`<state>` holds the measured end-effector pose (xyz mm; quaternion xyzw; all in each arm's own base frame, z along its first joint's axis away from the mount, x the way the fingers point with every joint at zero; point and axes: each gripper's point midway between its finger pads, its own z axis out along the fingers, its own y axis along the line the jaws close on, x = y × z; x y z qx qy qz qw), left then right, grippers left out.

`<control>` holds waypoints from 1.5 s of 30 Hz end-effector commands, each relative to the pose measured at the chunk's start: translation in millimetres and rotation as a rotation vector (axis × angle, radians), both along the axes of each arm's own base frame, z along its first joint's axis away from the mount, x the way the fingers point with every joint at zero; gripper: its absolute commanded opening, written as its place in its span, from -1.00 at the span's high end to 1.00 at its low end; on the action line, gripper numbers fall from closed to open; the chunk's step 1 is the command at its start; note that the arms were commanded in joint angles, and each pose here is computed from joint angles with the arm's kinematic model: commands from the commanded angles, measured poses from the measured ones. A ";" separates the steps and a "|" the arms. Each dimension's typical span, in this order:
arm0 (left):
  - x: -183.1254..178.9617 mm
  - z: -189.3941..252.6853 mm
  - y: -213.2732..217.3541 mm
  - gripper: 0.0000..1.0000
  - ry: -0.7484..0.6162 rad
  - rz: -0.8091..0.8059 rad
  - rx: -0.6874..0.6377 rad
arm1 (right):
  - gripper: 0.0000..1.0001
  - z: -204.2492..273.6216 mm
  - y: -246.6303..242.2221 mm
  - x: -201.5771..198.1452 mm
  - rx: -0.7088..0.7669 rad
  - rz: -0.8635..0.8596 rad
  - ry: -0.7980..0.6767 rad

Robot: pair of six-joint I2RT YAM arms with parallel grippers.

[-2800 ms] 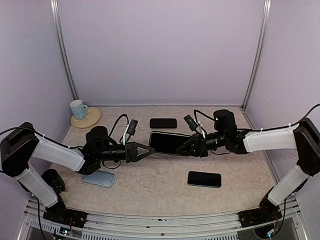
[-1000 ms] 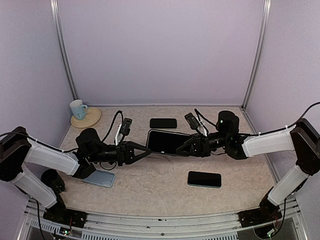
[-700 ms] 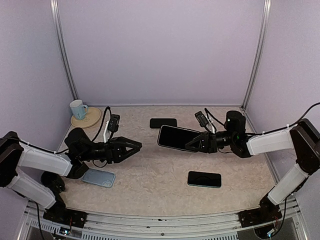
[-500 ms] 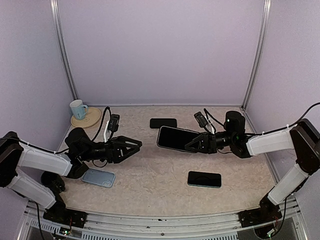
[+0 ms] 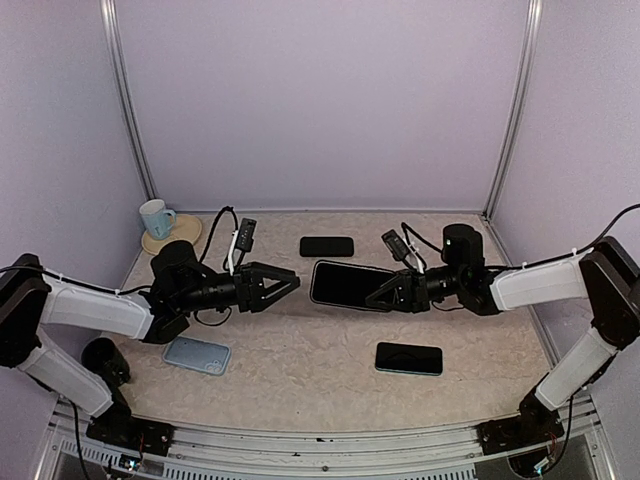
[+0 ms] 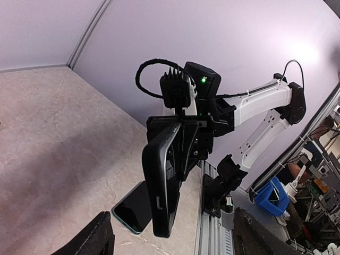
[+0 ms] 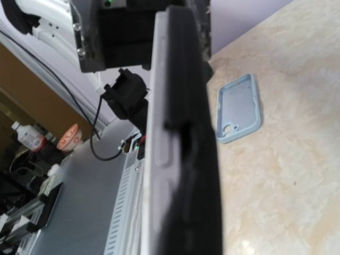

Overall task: Put the phone into the phone case
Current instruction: Press the corner of the phone case at the bottom left corner of the phone case.

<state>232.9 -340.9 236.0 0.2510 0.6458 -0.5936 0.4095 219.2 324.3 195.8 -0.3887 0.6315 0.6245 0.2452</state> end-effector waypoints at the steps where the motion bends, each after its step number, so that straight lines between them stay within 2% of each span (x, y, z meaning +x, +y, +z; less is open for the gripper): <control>1: 5.5 -1.0 -11.6 -0.49 -0.020 0.007 0.028 | 1.00 9.4 12.7 -3.6 0.017 0.043 -0.074; 12: 6.3 2.2 -23.6 -0.37 -0.022 -0.024 0.023 | 1.00 5.8 28.2 -17.9 -0.010 0.108 -0.094; 15: 5.9 3.3 -27.0 -0.24 -0.022 -0.036 0.021 | 1.00 4.4 30.5 -19.3 -0.017 0.115 -0.095; 20: 2.9 2.0 -30.8 0.08 -0.020 -0.052 0.022 | 1.00 2.5 31.5 -17.9 -0.028 0.109 -0.096; 27: 0.1 0.5 -31.8 0.26 -0.019 -0.063 0.027 | 1.00 1.7 32.6 -14.2 -0.045 0.090 -0.107; 30: -0.5 0.4 -32.0 0.26 -0.019 -0.067 0.029 | 1.00 2.7 33.2 -12.4 -0.047 0.081 -0.115; 34: 2.3 -4.2 -31.7 -0.03 -0.013 -0.051 0.045 | 1.00 7.3 32.2 -14.9 -0.032 0.092 -0.127; 37: 4.4 -8.2 -31.7 -0.05 -0.005 -0.041 0.057 | 1.00 9.7 31.2 -17.3 -0.026 0.096 -0.140; 41: 3.3 -9.9 -32.7 0.11 0.002 -0.050 0.051 | 1.00 6.0 30.6 -16.4 -0.036 0.088 -0.140; 45: 2.5 -11.5 -33.5 0.36 0.006 -0.057 0.048 | 1.00 1.6 31.1 -14.8 -0.045 0.081 -0.130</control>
